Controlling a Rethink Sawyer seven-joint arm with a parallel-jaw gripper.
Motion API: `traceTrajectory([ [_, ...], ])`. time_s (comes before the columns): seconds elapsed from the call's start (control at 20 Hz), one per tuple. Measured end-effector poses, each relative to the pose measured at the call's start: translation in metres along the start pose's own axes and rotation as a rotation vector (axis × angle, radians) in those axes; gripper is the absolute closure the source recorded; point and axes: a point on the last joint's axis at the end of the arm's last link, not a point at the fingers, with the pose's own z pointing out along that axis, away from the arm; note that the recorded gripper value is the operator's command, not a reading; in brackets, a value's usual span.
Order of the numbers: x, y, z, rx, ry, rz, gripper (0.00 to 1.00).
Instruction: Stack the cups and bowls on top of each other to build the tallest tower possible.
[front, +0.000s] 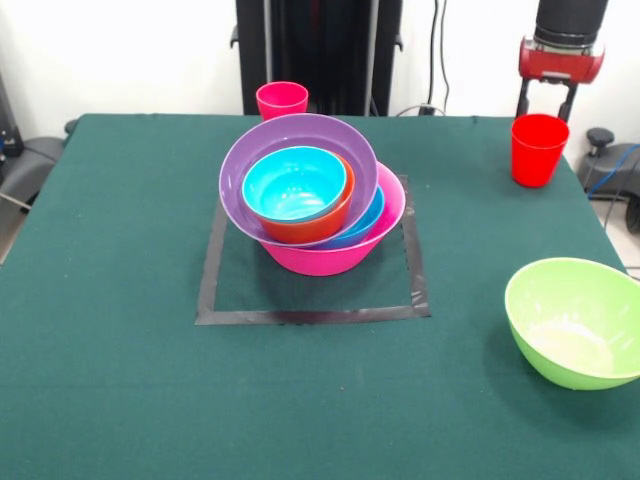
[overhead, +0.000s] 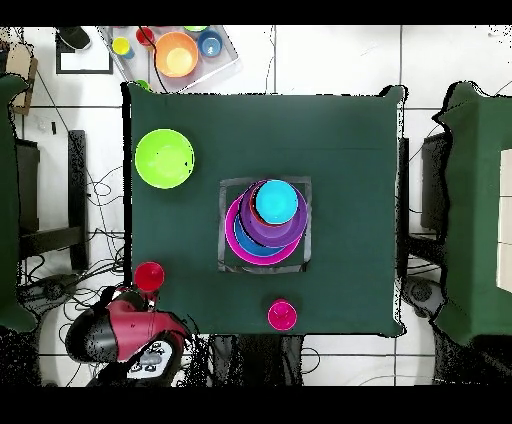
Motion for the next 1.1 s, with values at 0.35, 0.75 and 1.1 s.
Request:
traceTrajectory([
  [0.35,-0.011,0.001,-0.017,-0.005,0.000,0.012,0.00],
  [0.75,-0.021,-0.003,-0.036,0.012,0.031,0.028,0.00],
  [1.1,-0.036,-0.010,-0.050,0.014,0.055,0.063,0.00],
])
